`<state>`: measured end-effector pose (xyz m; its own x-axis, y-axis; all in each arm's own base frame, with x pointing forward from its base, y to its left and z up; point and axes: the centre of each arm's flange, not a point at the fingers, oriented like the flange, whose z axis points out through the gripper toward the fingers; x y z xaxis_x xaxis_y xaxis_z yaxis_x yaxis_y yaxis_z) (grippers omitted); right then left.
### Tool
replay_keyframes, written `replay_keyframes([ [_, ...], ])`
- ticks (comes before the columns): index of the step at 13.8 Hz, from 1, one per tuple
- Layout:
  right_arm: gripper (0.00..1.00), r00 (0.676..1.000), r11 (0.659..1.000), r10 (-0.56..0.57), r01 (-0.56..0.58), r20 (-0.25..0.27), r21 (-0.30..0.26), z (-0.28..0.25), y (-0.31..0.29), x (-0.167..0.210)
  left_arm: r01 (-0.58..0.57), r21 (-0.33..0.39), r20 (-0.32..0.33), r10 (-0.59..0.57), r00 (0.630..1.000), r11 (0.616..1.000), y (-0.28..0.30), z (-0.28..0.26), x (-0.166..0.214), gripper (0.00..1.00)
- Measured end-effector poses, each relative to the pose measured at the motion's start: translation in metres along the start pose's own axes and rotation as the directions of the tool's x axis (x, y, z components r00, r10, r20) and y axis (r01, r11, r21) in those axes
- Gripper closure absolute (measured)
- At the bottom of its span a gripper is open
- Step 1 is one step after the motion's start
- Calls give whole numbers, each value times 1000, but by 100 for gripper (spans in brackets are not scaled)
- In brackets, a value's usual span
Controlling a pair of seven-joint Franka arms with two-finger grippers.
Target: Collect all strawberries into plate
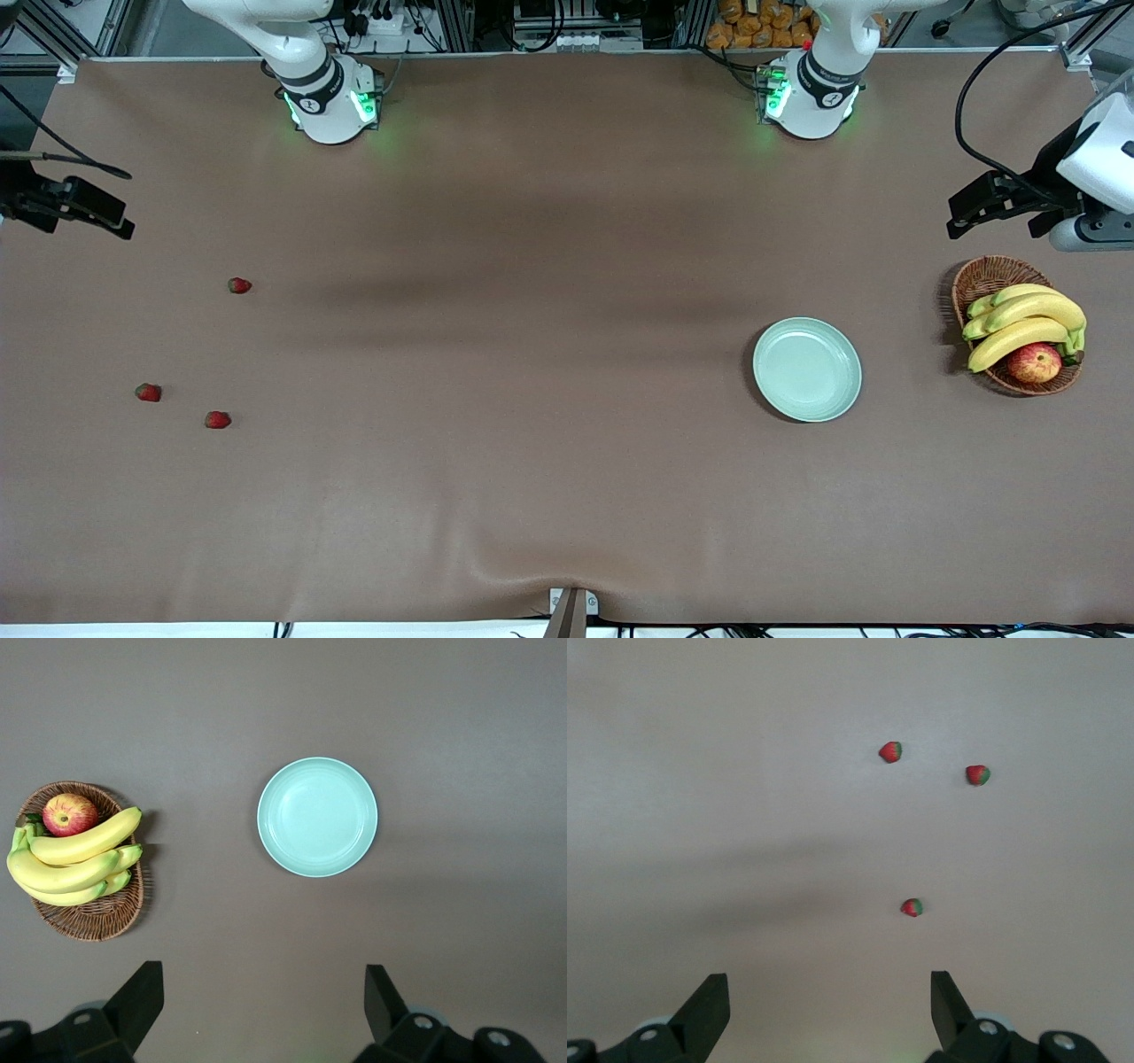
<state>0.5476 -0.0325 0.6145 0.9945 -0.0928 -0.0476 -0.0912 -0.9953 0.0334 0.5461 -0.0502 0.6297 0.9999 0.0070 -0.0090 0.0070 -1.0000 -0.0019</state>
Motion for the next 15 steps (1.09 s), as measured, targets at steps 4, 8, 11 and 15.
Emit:
replay_keyframes([
  [4, 0, 997, 993, -72, 74, 29, -94, 56, 16, 41, 3, 2, 21, -3, 1000, 1000, -2, 5, -1, 0],
  [8, 0, 987, 983, -156, 158, 29, -98, 135, 97, 86, 3, 2, 24, -3, 1000, 1000, -2, 6, -1, 0],
  [11, 0, 968, 963, -250, 251, 23, -93, 204, 164, 107, 4, 2, 25, -4, 1000, 1000, -2, 7, -1, 0],
  [15, 0, 912, 909, -407, 409, 44, -74, 294, 193, 124, 4, 2, 26, -4, 1000, 1000, -2, 7, -1, 0],
])
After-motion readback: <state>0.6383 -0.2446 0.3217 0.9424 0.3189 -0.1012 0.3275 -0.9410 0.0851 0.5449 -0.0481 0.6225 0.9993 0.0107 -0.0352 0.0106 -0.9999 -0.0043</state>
